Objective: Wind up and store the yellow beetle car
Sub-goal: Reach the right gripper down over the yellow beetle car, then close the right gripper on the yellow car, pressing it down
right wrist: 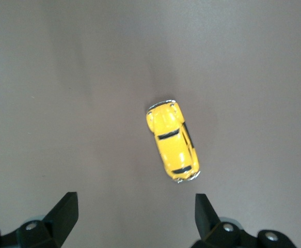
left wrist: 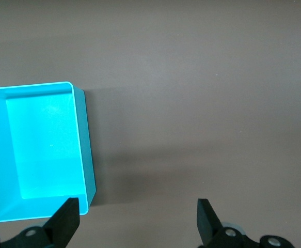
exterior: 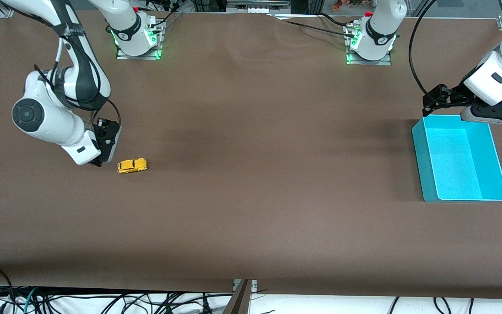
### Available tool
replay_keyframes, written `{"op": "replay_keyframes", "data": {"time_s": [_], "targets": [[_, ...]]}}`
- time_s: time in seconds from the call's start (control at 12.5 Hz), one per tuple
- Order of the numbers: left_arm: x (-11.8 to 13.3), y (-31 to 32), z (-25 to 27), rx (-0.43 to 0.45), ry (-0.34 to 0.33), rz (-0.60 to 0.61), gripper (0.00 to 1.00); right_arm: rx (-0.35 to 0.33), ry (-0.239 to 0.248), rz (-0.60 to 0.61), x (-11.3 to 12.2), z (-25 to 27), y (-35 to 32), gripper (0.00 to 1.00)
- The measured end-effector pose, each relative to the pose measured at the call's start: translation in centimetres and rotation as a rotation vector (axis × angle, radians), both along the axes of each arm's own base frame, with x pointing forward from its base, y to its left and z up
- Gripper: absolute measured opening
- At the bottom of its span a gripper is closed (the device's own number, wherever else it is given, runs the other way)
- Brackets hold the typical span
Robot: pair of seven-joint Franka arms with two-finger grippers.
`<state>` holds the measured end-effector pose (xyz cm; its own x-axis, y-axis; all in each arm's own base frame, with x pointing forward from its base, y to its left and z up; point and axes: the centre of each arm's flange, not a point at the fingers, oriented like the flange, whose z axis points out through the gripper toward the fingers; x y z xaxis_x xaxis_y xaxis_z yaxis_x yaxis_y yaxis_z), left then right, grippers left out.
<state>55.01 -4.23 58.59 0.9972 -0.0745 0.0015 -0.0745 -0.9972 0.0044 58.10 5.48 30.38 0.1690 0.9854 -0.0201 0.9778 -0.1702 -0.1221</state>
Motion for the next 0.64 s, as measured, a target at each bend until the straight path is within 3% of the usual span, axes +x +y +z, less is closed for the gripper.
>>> {"op": "replay_keyframes", "data": {"time_s": [0.24,0.64], "targets": [[0.0,0.0,0.0,0.000,0.000,0.000,1.00,0.017,-0.050,0.094,1.1,-4.3,0.1,1.00],[0.0,0.0,0.0,0.000,0.000,0.000,1.00,0.024,-0.076,0.123,1.1,-9.9,0.0,0.99]]}}
